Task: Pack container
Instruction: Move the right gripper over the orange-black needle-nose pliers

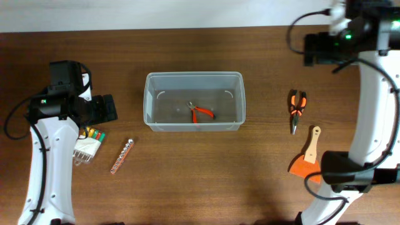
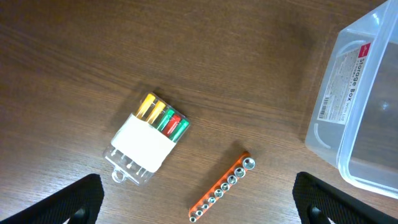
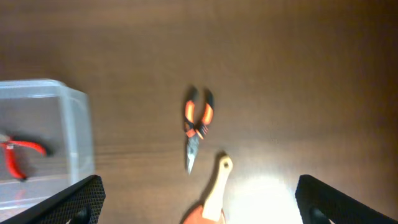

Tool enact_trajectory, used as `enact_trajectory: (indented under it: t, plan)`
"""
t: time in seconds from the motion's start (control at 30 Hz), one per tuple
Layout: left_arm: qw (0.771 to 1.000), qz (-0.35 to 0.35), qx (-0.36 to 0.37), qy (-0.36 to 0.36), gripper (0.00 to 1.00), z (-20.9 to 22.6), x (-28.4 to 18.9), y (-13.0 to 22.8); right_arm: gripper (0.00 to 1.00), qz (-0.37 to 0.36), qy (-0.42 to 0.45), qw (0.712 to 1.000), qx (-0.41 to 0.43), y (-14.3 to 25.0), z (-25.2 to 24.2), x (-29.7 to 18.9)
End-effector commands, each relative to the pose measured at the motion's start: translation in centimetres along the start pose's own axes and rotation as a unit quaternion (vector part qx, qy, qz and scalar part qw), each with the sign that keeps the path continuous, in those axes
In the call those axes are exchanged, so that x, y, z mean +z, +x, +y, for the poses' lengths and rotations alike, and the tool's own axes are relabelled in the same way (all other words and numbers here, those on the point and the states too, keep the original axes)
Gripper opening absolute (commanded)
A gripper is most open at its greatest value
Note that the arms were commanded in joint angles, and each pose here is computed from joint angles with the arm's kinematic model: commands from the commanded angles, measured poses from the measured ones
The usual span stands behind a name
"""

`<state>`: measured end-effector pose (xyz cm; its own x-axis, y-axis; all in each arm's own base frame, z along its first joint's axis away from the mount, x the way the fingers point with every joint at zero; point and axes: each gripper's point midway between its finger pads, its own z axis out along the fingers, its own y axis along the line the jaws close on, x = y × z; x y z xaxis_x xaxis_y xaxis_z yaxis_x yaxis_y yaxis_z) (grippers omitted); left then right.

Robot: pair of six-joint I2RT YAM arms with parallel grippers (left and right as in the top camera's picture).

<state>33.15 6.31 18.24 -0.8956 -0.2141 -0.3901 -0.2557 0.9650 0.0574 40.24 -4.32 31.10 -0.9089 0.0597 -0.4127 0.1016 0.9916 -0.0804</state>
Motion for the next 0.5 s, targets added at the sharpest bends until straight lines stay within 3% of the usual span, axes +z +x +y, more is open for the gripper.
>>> enact_trajectory:
  t: [0.0,0.23,0.47]
  plan:
    - [1.0,0.0,0.008,0.007,0.99,-0.2,0.0,0.1,0.99,0.078,0.006,0.996,0.043,2.2,-2.0,4.2]
    - [1.0,0.0,0.008,0.007,0.99,-0.2,0.0,0.0,0.99,0.157,-0.005,0.986,0.051,5.6,-2.4,10.7]
    - [1.0,0.0,0.008,0.007,0.99,-0.2,0.0,0.0,0.99,0.175,-0.093,0.98,-0.021,8.0,2.3,16.9]
